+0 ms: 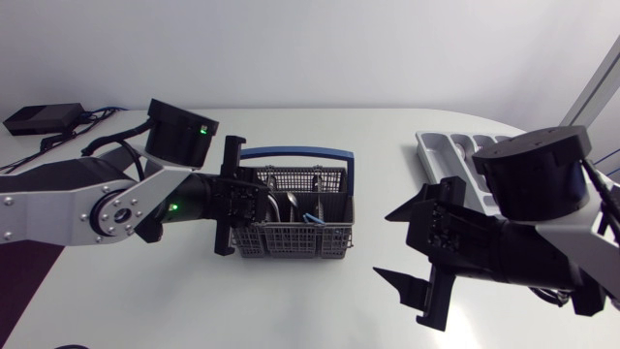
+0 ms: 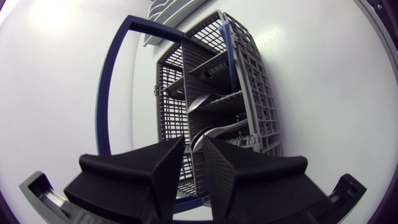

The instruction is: Sort the cutlery from the basket into the organizer compartments.

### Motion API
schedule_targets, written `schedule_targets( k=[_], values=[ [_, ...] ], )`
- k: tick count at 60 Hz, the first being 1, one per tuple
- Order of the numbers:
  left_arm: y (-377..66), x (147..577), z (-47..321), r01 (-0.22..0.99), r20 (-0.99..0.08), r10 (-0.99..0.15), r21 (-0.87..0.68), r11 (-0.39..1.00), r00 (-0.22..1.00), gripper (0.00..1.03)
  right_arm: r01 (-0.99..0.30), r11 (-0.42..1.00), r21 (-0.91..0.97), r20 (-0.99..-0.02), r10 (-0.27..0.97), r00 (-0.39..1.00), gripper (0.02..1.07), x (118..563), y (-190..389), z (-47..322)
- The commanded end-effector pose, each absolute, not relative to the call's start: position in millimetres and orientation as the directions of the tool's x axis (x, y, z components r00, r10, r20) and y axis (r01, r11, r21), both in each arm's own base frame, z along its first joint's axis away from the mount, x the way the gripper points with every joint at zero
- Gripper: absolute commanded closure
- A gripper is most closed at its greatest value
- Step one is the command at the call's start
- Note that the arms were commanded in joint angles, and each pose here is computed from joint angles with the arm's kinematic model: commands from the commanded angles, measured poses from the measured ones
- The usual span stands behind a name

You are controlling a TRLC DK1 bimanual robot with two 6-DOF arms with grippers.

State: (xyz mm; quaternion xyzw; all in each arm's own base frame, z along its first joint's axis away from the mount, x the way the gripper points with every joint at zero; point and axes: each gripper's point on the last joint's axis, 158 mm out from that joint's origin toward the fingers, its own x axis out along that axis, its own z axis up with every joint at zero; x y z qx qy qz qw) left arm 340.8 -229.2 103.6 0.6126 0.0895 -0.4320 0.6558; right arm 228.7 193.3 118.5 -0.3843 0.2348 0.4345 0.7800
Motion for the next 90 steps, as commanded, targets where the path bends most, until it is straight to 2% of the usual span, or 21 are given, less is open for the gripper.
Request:
schedule_targets(
  k=[1, 28, 69, 90],
  values=[
    [-224, 337, 92, 0.683, -0.672, -0.436, 0.713, -0.159, 0.599, 0.80, -0.855, 0.346, -0.387, -0.696, 0.498, 0.516, 0.12, 230, 197, 121],
    [-220, 353, 75, 0.694, -0.695, -0.406, 0.697, -0.180, 0.593, 0.80, -0.855, 0.343, -0.389, -0.700, 0.493, 0.516, 0.12, 229, 196, 119],
    [-223, 360, 114, 0.637, -0.628, -0.435, 0.757, -0.146, 0.646, 0.80, -0.859, 0.335, -0.388, -0.709, 0.487, 0.511, 0.12, 227, 194, 115],
    [-219, 366, 107, 0.646, -0.643, -0.417, 0.747, -0.157, 0.642, 0.80, -0.859, 0.332, -0.390, -0.709, 0.487, 0.511, 0.12, 227, 194, 116]
  ],
)
